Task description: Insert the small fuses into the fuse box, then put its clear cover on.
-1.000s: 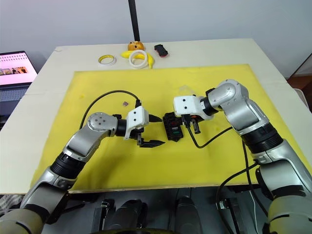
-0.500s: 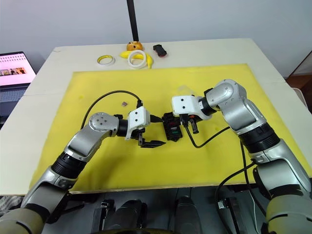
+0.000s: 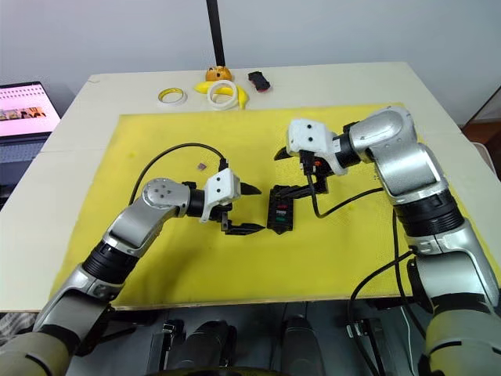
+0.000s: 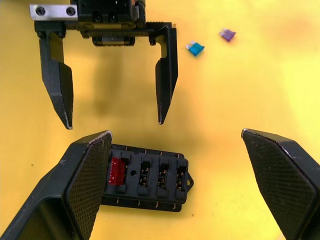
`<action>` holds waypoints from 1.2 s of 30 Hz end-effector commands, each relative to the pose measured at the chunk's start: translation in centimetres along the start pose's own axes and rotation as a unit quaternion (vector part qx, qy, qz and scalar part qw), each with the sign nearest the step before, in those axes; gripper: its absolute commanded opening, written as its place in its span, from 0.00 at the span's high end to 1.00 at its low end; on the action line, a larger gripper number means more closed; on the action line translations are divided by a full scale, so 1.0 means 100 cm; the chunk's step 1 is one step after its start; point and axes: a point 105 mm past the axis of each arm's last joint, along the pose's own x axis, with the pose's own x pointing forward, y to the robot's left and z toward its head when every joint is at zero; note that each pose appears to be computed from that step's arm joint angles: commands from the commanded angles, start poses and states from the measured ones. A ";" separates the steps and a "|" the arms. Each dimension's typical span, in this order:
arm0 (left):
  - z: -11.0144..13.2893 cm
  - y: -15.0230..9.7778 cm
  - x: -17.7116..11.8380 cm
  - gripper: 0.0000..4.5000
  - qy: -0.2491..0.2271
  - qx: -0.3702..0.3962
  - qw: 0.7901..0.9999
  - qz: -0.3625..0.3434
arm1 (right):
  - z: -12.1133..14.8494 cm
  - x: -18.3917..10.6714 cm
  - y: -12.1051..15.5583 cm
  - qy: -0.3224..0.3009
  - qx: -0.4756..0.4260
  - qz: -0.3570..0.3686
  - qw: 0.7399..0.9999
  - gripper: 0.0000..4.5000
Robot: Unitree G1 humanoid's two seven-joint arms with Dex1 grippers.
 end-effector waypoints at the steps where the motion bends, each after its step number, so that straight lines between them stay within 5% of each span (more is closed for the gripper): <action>1: 0.015 0.001 -0.004 0.00 -0.032 0.019 0.999 -0.003 | 0.005 -0.007 0.011 -0.053 0.004 -0.029 0.998 0.01; 3: 0.015 0.000 -0.005 0.00 -0.037 0.017 0.999 -0.007 | 0.004 -0.006 0.016 -0.082 0.019 -0.047 0.995 0.01; 6: 0.015 -0.004 -0.004 0.00 -0.040 0.020 0.999 -0.019 | -0.006 -0.007 0.026 -0.113 0.049 -0.059 0.991 0.21; 13: 0.014 -0.003 -0.002 0.00 -0.035 0.030 0.999 -0.021 | -0.013 0.000 0.031 -0.161 0.092 -0.089 0.979 1.00; 36: 0.015 -0.001 -0.001 0.00 -0.032 0.035 0.999 -0.022 | -0.040 0.018 0.041 -0.109 0.098 -0.097 0.984 1.00</action>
